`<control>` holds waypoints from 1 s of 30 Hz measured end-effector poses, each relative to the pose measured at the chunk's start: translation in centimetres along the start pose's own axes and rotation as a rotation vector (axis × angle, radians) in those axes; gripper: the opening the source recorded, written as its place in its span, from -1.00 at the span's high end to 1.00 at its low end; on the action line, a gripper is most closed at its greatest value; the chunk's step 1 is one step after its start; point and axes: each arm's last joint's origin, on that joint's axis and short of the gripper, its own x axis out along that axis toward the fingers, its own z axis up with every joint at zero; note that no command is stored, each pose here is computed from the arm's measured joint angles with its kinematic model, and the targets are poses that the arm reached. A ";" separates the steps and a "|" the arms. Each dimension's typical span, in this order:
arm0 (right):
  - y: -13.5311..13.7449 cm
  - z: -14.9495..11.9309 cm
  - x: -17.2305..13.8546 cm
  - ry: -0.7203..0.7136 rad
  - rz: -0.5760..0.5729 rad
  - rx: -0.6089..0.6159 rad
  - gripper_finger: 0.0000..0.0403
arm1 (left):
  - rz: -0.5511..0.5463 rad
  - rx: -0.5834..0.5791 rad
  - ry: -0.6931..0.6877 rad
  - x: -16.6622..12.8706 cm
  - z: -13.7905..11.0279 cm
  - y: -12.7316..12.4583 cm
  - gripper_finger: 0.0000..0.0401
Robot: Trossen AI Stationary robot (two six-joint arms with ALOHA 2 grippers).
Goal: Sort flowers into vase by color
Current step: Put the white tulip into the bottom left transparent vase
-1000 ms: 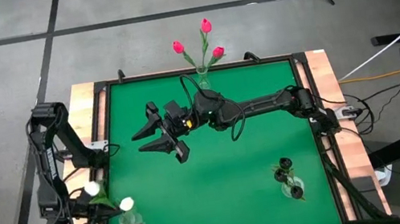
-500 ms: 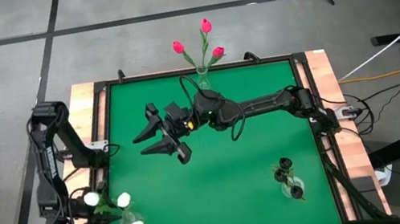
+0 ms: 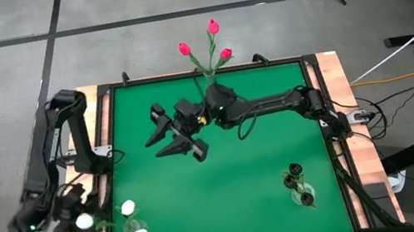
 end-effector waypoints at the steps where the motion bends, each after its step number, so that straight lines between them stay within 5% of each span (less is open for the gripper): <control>1: 0.0 0.4 -0.2 -0.014 0.033 0.012 0.18 | -0.016 -0.024 0.012 -0.3 0.3 -0.2 0.01; 7: 0.3 3.3 -1.8 -0.163 0.228 -0.025 0.18 | -0.105 -0.048 0.026 -1.9 2.1 -1.5 -0.01; 15: 2.1 7.5 -5.3 -0.228 0.530 -0.192 0.18 | -0.285 0.261 0.047 -5.3 5.2 -5.5 -0.01; 20: 1.7 8.9 -6.0 -0.233 0.501 -0.140 0.18 | -0.390 0.274 0.100 -7.1 6.8 -6.2 -0.01; 30: 2.0 8.6 -5.7 -0.197 0.526 -0.127 0.18 | -0.327 0.286 0.045 -5.3 5.3 -5.0 -0.01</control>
